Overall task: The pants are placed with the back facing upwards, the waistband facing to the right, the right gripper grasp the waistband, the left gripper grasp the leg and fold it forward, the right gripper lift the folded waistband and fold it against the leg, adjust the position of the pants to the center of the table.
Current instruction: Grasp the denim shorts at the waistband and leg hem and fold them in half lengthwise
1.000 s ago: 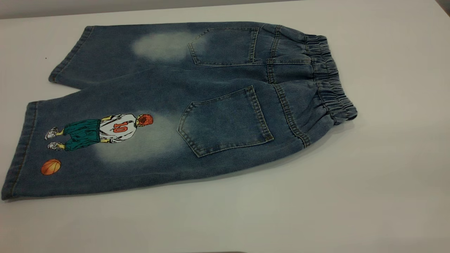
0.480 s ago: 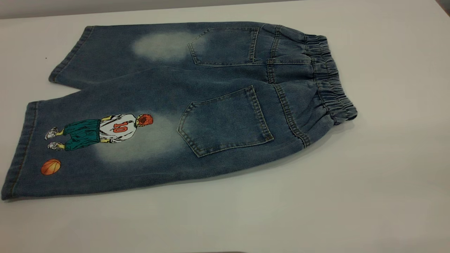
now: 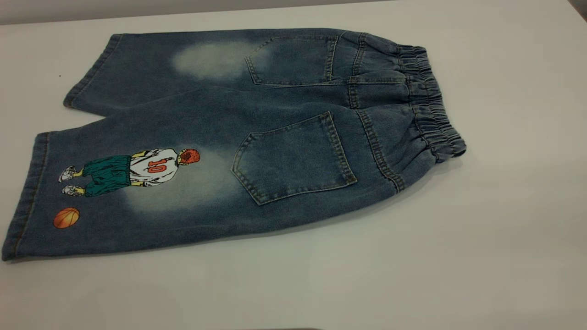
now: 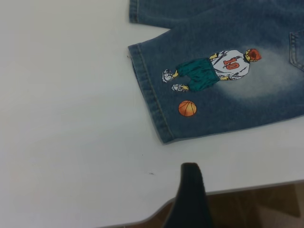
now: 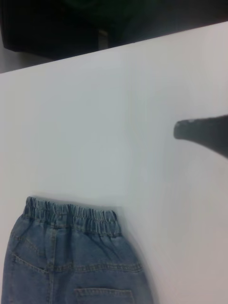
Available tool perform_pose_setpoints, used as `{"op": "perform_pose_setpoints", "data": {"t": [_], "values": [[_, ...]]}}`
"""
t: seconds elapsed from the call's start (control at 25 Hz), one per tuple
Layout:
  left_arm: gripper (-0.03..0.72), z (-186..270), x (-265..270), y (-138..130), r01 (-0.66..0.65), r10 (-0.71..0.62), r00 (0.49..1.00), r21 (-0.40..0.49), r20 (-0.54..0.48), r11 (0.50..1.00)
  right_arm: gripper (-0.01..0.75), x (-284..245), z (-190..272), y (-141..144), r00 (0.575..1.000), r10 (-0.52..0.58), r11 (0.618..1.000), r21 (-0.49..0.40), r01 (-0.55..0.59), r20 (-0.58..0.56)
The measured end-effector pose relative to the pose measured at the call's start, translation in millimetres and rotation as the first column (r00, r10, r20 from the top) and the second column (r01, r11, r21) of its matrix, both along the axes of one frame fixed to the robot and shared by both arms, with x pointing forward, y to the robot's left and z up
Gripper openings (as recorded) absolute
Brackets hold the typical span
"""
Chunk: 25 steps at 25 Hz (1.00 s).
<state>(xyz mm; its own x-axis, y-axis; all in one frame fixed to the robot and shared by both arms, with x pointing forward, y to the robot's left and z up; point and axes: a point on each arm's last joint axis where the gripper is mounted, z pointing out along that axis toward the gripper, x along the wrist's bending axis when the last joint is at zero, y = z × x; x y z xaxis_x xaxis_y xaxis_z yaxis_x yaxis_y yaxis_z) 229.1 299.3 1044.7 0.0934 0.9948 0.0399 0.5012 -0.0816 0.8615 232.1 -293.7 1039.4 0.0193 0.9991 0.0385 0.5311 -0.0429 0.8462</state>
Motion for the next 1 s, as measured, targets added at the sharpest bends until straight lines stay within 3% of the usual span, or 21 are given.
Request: {"op": "perform_pose_setpoints", "data": {"t": [0.68, 1.0], "values": [[0.535, 0.0, 0.0, 0.0, 0.0, 0.0, 1.0, 0.0, 0.0, 1.0, 0.57, 0.0, 0.0, 0.1, 1.0, 0.001, 1.0, 0.001, -0.001, 0.0], [0.535, 6.2, 1.8, 0.0, -0.019, 0.02, 1.0, -0.034, 0.023, 0.999, 0.57, 1.3, 1.9, 1.6, 1.0, -0.023, 0.997, 0.072, 0.023, -0.002]]}}
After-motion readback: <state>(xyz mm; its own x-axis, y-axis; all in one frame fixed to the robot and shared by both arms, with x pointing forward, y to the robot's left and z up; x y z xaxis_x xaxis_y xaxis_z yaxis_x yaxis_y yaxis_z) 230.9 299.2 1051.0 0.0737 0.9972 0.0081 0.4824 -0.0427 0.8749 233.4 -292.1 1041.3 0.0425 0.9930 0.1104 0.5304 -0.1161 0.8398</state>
